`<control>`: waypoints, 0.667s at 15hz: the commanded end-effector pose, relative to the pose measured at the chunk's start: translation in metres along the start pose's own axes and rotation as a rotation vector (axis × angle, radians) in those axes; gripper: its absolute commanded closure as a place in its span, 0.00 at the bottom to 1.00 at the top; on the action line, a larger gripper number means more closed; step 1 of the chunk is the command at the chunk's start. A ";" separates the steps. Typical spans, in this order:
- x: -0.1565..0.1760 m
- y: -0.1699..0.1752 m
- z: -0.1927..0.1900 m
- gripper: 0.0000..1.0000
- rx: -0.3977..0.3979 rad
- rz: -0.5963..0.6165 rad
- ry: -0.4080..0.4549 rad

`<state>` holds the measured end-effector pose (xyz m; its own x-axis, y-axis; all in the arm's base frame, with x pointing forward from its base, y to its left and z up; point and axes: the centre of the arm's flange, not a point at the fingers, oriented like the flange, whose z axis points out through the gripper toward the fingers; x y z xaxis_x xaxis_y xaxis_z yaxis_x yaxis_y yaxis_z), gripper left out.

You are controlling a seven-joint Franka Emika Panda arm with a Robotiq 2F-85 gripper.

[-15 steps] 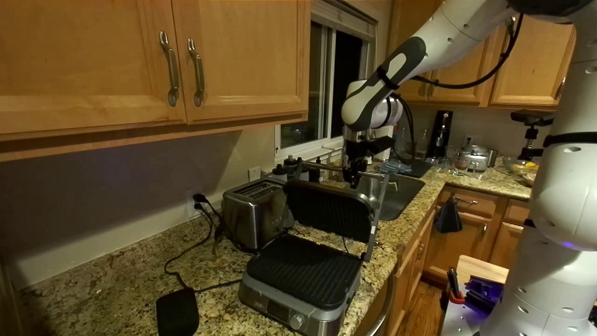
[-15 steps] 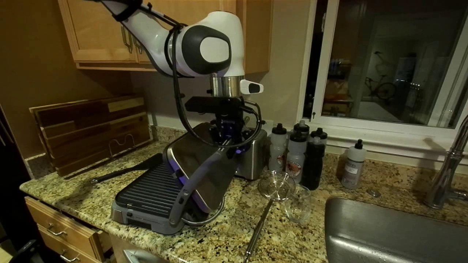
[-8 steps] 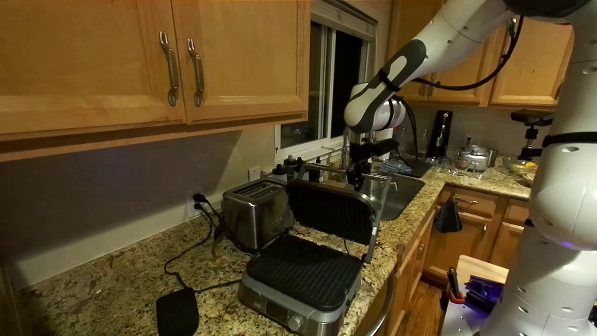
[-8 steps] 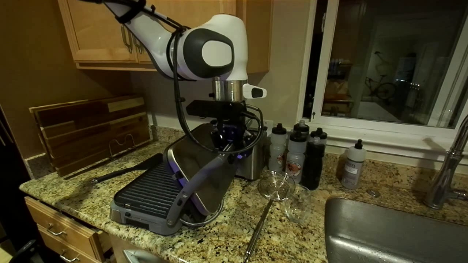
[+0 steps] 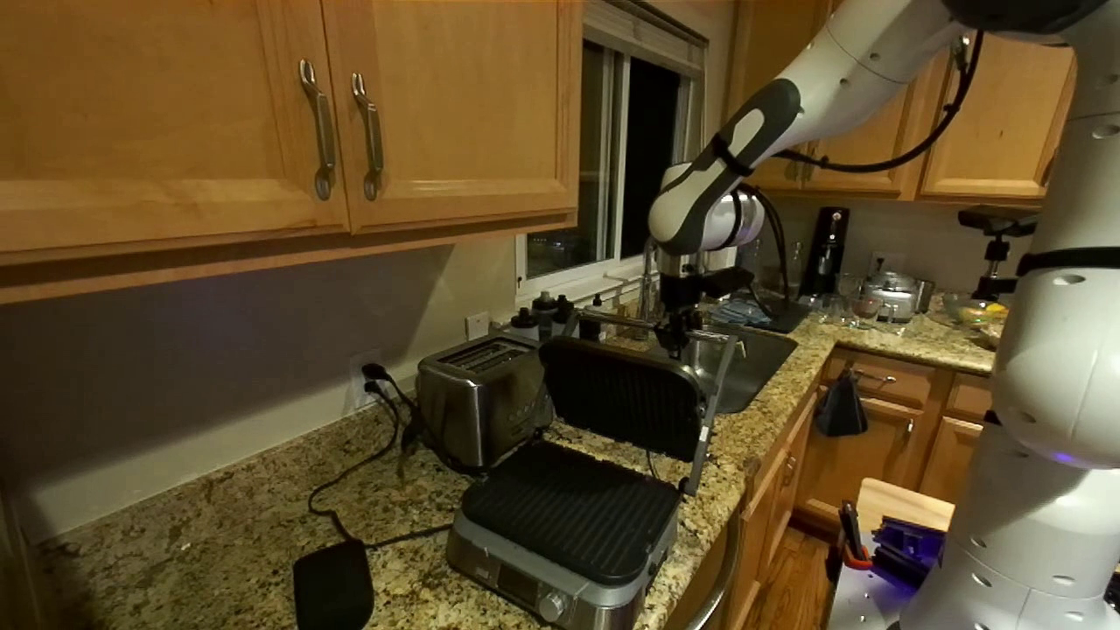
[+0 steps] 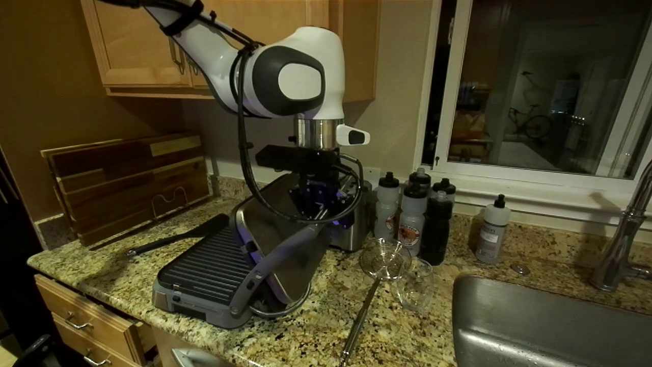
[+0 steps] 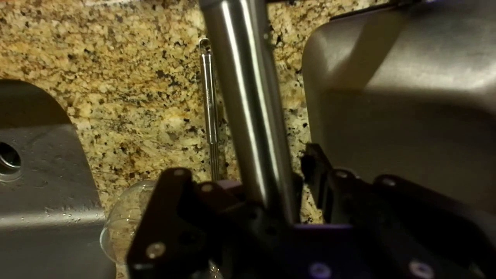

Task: Open the sandwich maker

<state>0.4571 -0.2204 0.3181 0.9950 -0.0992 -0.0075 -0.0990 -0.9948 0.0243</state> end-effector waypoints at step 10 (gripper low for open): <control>-0.007 -0.035 -0.021 0.01 -0.062 -0.087 -0.020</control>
<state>0.4634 -0.2027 0.3195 0.9991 -0.0326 -0.0268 -0.0311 -0.9980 0.0552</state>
